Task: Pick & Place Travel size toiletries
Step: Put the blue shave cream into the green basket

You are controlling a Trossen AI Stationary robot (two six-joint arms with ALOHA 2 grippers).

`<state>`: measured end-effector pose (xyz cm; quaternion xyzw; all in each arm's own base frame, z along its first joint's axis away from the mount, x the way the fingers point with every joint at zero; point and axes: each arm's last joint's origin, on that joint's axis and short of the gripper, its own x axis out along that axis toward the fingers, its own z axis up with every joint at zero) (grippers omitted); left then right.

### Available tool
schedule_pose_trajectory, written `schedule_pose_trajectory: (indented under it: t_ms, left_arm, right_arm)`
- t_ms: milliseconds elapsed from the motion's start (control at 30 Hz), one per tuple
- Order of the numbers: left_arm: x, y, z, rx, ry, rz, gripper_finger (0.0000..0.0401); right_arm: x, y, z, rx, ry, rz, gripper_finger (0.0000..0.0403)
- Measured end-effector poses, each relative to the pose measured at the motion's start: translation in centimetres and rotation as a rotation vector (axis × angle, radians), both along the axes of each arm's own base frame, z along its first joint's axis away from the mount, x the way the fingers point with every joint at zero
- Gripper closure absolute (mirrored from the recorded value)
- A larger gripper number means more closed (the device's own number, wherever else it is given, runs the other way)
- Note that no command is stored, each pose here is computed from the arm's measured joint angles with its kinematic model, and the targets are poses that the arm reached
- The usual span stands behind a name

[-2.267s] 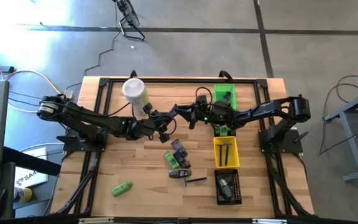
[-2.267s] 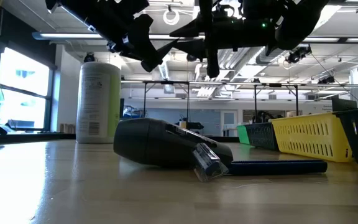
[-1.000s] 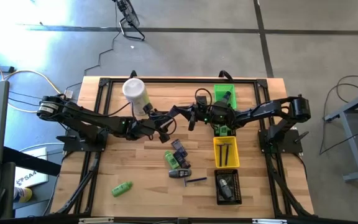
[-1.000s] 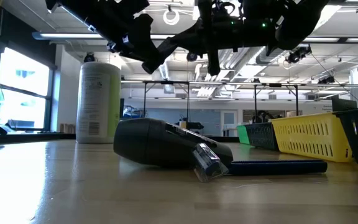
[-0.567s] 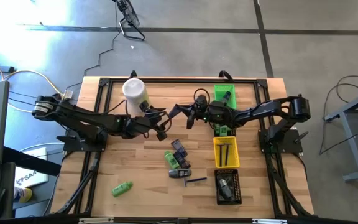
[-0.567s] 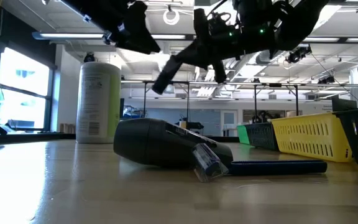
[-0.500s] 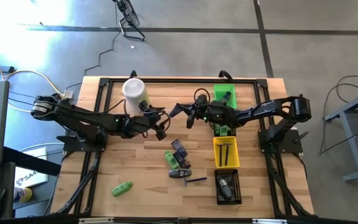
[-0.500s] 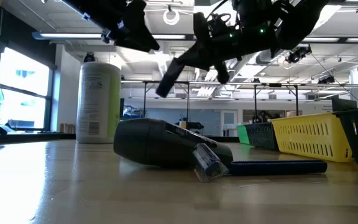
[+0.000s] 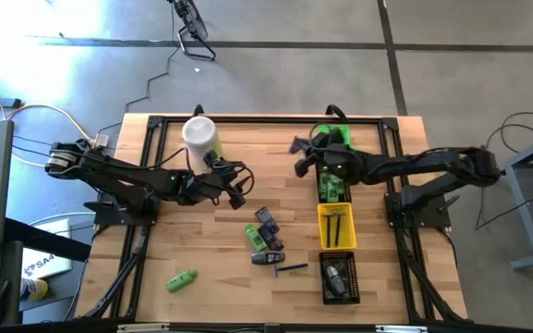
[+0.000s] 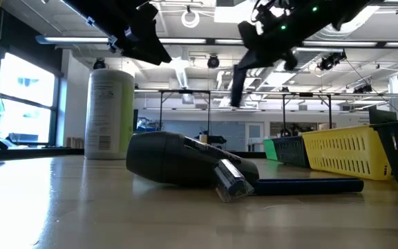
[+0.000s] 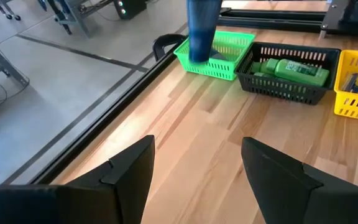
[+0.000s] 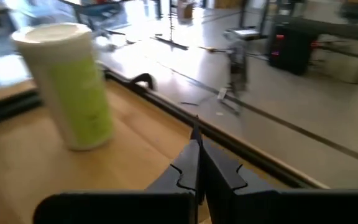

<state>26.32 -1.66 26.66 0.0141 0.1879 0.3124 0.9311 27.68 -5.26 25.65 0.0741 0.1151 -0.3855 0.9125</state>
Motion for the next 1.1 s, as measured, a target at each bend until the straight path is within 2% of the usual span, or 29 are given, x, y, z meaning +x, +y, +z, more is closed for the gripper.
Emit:
schedule_pose_trajectory:
  t_ms: [200, 367, 700, 1100]
  left_arm:
    - [0.0, 0.0, 0.0, 0.0, 0.0, 0.0, 0.0166]
    - [0.0, 0.0, 0.0, 0.0, -0.002, 0.0, 0.0166]
    - [0.0, 0.0, 0.0, -0.017, -0.016, 0.008, 0.0166]
    - [0.0, 0.0, 0.0, -0.024, -0.017, 0.002, 0.0166]
  right_arm:
    - [-3.7, 0.2, 1.9, -0.011, 0.072, -0.114, 0.0399]
    - [-5.4, 0.3, 2.5, -0.008, 0.096, -0.175, 0.0399]
    - [-6.9, -1.9, -0.1, 0.144, 0.237, -0.342, 0.0399]
    - [-6.2, -4.3, -2.6, 0.229, 0.351, -0.386, 0.0399]
